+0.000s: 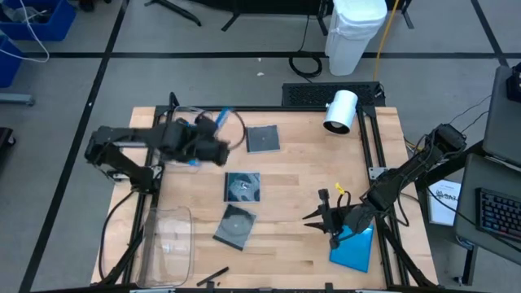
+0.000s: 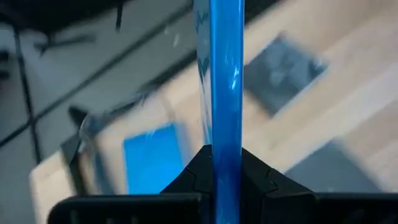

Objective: Pick & place jewel cases by type
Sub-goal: Put the top blue CD case into the top transparent bin

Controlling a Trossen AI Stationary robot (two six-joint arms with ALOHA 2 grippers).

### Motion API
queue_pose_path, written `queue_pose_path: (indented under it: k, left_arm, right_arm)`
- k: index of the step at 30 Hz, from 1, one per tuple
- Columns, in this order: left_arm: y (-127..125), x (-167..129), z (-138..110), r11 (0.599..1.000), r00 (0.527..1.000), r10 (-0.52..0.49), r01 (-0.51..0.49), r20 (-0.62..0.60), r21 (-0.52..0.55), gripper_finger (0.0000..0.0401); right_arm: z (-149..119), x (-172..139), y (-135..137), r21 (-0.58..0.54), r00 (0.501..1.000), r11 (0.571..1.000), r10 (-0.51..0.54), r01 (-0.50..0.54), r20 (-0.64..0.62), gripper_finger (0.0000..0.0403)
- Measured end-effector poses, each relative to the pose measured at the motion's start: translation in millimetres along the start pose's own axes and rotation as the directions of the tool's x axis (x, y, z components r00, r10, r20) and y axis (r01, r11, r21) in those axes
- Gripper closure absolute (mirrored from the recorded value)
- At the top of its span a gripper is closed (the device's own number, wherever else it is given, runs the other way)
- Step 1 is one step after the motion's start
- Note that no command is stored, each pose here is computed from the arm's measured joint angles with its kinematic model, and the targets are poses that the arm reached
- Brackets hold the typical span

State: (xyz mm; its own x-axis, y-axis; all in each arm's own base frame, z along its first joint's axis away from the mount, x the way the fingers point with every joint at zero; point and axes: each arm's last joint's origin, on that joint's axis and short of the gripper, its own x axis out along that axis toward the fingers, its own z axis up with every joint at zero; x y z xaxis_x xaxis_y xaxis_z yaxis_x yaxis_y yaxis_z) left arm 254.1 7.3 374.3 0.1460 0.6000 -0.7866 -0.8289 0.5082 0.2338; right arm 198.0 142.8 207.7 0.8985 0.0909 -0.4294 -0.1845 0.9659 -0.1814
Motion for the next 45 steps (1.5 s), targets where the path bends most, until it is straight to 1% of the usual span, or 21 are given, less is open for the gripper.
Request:
queue_pose_path:
  k: [2, 8, 11, 13, 15, 17, 20, 23, 25, 27, 29, 31, 35, 39, 41, 43, 45]
  left_arm:
    - [13, 13, 11, 1.0, 0.997, 0.002, -0.003, -0.078, -0.013, 0.0368]
    - [51, 47, 38, 0.994, 0.974, 0.018, -0.041, -0.225, -0.1, 0.0368]
    - [67, 58, 45, 0.986, 0.966, 0.035, -0.075, -0.256, -0.152, 0.0368]
    - [75, 68, 45, 0.98, 0.95, 0.023, -0.083, -0.312, -0.181, 0.0368]
    - [76, 79, 40, 0.979, 0.929, 0.01, -0.085, -0.371, -0.187, 0.0368]
    - [76, 93, 30, 0.98, 0.902, 0.034, -0.114, -0.43, -0.161, 0.0368]
    - [76, 116, 11, 0.979, 0.845, 0.074, -0.162, -0.53, -0.121, 0.0368]
    - [77, 135, -11, 0.977, 0.776, 0.113, -0.201, -0.62, -0.074, 0.0368]
    - [77, 145, -24, 0.972, 0.739, 0.145, -0.23, -0.658, -0.043, 0.0368]
    - [78, 153, -35, 0.965, 0.712, 0.191, -0.263, -0.675, -0.004, 0.0367]
    - [79, 158, -44, 0.958, 0.689, 0.231, -0.286, -0.687, 0.036, 0.0345]
    - [79, 162, -51, 0.952, 0.671, 0.258, -0.298, -0.696, 0.066, 0.0311]
    - [79, 165, -58, 0.946, 0.658, 0.278, -0.313, -0.7, 0.082, 0.025]
    - [76, 165, -58, 0.948, 0.663, 0.276, -0.308, -0.695, 0.082, 0.0209]
    - [74, 166, -58, 0.951, 0.68, 0.266, -0.301, -0.684, 0.07, 0.0195]
    - [71, 168, -56, 0.958, 0.711, 0.242, -0.283, -0.66, 0.046, 0.0184]
    - [68, 168, -54, 0.963, 0.731, 0.226, -0.267, -0.643, 0.035, 0.0177]
  right_arm:
    - [-1, 0, 0, 0.005, 1.0, 1.0, 0.002, -0.002, -0.007, 0.033]
    - [-2, 0, 0, 0.01, 1.0, 1.0, 0.004, -0.004, -0.017, 0.033]
    - [-2, 0, 0, 0.008, 1.0, 1.0, 0.002, -0.002, -0.02, 0.033]
    - [-2, 0, 0, 0.007, 1.0, 1.0, 0.002, -0.002, -0.021, 0.033]
    - [-2, 0, 0, 0.006, 1.0, 1.0, 0.002, -0.002, -0.022, 0.033]
    - [-3, 0, 0, 0.003, 1.0, 1.0, 0.002, -0.002, -0.028, 0.033]
    - [-4, 0, 0, -0.001, 0.999, 1.0, 0.006, -0.006, -0.035, 0.033]
    - [-4, 0, 1, -0.002, 0.999, 1.0, 0.026, -0.026, -0.041, 0.033]
    - [-4, 0, 1, -0.002, 0.999, 1.0, 0.026, -0.026, -0.04, 0.033]
    - [-4, 0, 1, -0.002, 0.999, 1.0, 0.026, -0.026, -0.041, 0.033]
    - [-4, 0, 1, -0.002, 0.999, 1.0, 0.026, -0.026, -0.04, 0.033]
    - [-4, 0, 1, -0.004, 0.999, 1.0, 0.024, -0.024, -0.04, 0.033]
    - [-4, 0, 1, -0.005, 0.999, 1.0, 0.024, -0.024, -0.04, 0.033]
    - [-4, 0, 1, -0.005, 0.999, 1.0, 0.023, -0.023, -0.04, 0.033]
    - [-4, 0, 1, -0.005, 0.999, 1.0, 0.022, -0.023, -0.04, 0.033]
    - [-4, 0, 1, -0.002, 0.999, 1.0, 0.022, -0.022, -0.04, 0.033]
    - [-4, 0, 1, -0.002, 0.999, 1.0, 0.022, -0.022, -0.04, 0.033]
